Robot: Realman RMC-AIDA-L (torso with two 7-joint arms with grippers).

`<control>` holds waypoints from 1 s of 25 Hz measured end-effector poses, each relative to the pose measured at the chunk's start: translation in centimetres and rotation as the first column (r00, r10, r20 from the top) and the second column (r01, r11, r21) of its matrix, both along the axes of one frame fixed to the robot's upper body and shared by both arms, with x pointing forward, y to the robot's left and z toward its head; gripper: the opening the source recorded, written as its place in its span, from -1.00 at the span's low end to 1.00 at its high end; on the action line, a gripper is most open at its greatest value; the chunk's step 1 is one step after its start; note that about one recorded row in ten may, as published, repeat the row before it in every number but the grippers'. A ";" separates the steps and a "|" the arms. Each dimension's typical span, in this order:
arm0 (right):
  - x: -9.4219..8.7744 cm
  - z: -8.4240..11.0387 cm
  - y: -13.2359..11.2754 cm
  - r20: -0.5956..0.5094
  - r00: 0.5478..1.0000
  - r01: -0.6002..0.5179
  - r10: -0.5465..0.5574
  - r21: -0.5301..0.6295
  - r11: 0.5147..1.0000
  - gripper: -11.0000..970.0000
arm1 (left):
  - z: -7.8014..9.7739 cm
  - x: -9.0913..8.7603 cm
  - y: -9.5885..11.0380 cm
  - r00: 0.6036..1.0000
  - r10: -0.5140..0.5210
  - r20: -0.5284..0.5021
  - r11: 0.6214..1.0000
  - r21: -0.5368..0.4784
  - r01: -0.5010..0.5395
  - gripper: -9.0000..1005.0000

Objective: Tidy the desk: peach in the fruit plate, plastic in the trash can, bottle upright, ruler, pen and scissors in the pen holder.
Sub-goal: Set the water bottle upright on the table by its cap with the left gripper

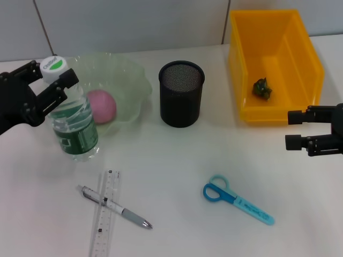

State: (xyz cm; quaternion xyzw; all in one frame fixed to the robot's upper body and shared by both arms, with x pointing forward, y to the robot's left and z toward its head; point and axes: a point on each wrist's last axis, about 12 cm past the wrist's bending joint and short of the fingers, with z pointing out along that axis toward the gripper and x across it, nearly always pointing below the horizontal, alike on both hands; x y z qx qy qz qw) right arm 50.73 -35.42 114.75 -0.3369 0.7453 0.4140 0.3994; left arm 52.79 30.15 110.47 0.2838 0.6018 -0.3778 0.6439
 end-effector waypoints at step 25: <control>0.2 0.2 0.0 -0.012 1.000 0.004 -0.004 0.002 1.000 0.67 | -3.7 -1.7 -0.1 0.991 0.133 0.018 0.990 0.044 -0.134 -0.07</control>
